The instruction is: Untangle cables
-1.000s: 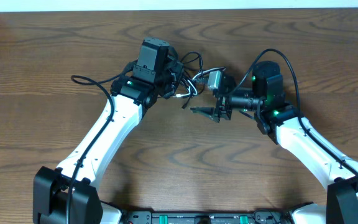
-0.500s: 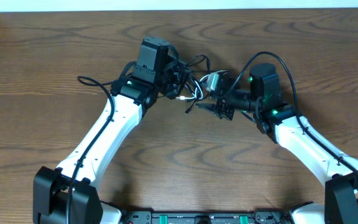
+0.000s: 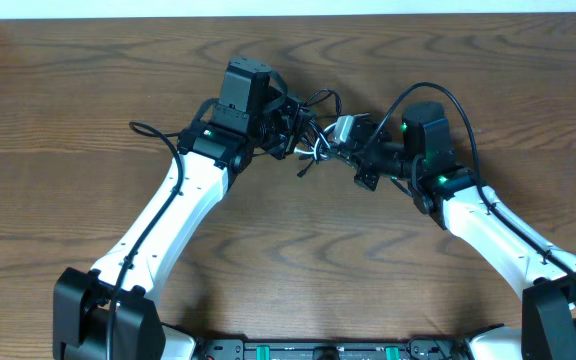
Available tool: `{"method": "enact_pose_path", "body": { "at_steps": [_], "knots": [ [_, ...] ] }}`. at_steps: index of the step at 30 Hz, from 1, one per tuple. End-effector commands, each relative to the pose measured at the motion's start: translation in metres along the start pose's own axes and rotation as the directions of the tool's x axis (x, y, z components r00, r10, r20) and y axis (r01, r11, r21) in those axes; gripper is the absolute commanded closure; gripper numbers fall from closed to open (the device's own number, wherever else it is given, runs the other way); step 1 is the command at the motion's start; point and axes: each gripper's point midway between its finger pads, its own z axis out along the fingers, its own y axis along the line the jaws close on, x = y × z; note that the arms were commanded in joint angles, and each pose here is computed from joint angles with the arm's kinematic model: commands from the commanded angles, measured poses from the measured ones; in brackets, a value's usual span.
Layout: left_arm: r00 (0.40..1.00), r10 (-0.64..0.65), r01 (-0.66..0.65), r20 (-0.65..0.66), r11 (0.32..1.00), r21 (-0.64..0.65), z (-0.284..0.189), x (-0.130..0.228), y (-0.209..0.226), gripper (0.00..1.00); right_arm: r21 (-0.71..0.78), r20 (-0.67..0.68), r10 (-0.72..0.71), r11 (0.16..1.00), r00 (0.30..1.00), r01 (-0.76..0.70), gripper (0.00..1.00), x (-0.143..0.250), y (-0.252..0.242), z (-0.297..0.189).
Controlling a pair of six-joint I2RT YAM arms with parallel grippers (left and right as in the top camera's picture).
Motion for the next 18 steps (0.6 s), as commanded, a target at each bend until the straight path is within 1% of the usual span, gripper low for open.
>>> {"method": "enact_pose_path", "body": {
  "at_steps": [1,3,4,5,7,9,18],
  "knots": [
    [0.999,0.0,0.002,-0.038,1.0,0.029,-0.0051,0.0085,-0.009,0.92,-0.026,0.006,-0.002,1.0,1.0,0.002,0.98,0.0004,0.0048,0.0028],
    [0.999,-0.001,0.002,-0.038,1.0,0.029,-0.0051,0.0085,-0.009,0.92,-0.026,0.006,-0.001,1.0,1.0,0.001,0.95,0.0004,0.0049,0.0028],
    [0.999,0.0,0.002,-0.038,1.0,0.029,-0.0051,0.0085,-0.009,0.92,-0.026,0.007,-0.001,1.0,1.0,0.001,0.89,0.0003,0.0049,0.0028],
    [0.999,0.0,0.001,-0.039,1.0,0.028,-0.005,0.009,-0.0089,0.93,-0.027,0.006,-0.001,1.0,1.0,0.001,0.85,0.0004,0.0049,0.0028],
    [0.999,0.003,-0.002,-0.045,1.0,0.027,-0.0042,0.0119,-0.0089,0.93,-0.029,0.008,-0.003,1.0,1.0,0.003,0.83,-0.0003,0.0058,0.0033],
    [0.999,-0.009,0.01,-0.053,1.0,0.024,-0.0029,0.0166,-0.0086,0.93,-0.031,0.01,-0.005,1.0,1.0,0.006,0.99,-0.001,0.0066,0.0039],
    [0.999,-0.009,0.01,-0.049,1.0,0.019,-0.0028,0.0161,-0.0075,0.92,-0.028,0.011,-0.007,1.0,1.0,0.007,0.99,-0.0014,0.0059,0.0037]
  ]
}}
